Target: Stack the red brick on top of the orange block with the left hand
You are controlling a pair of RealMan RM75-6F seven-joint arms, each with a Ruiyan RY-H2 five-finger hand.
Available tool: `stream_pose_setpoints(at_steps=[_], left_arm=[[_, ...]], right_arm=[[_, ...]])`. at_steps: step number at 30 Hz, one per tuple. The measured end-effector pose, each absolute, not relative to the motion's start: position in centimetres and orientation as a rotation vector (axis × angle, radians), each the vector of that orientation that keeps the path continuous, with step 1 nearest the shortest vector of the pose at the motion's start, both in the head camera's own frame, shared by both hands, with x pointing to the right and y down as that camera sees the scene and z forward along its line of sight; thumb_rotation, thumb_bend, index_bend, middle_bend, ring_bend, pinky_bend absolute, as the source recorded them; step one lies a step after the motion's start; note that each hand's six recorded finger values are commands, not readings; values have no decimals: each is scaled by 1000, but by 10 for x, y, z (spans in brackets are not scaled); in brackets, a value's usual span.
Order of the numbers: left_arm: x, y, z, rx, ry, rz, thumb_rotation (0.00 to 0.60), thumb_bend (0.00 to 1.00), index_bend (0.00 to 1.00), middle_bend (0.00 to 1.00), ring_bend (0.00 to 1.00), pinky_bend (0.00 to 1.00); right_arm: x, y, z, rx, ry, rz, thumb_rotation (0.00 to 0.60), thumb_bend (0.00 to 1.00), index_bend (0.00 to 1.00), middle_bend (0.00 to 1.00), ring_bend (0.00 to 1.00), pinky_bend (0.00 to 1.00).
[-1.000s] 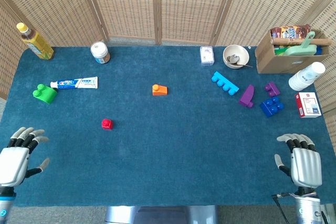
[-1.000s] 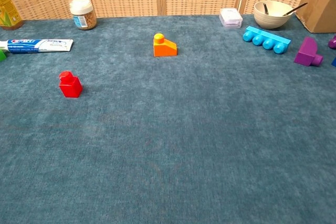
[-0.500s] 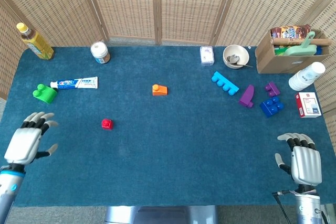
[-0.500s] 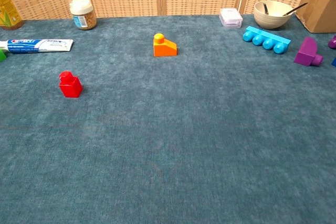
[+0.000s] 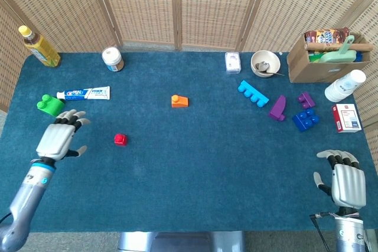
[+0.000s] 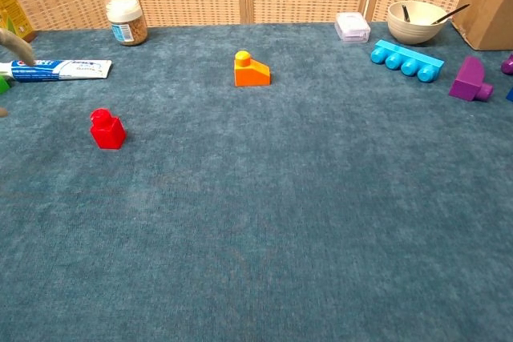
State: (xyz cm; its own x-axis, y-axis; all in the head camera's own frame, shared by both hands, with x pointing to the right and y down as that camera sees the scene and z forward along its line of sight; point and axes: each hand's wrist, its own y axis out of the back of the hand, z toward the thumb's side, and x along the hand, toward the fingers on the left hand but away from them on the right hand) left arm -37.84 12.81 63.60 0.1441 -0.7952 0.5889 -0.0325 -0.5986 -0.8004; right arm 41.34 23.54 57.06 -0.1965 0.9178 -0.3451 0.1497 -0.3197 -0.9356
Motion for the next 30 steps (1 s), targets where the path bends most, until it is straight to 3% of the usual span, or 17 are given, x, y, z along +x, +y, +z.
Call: stream_pose_setpoints(at_steps=[30], left_arm=[[-324,126,695,-1885,696,-1501,588,302,325,187,118,138]], right_arm=[[426,240,565,-1403,-1299,1609,600,268,371,356,252,221]])
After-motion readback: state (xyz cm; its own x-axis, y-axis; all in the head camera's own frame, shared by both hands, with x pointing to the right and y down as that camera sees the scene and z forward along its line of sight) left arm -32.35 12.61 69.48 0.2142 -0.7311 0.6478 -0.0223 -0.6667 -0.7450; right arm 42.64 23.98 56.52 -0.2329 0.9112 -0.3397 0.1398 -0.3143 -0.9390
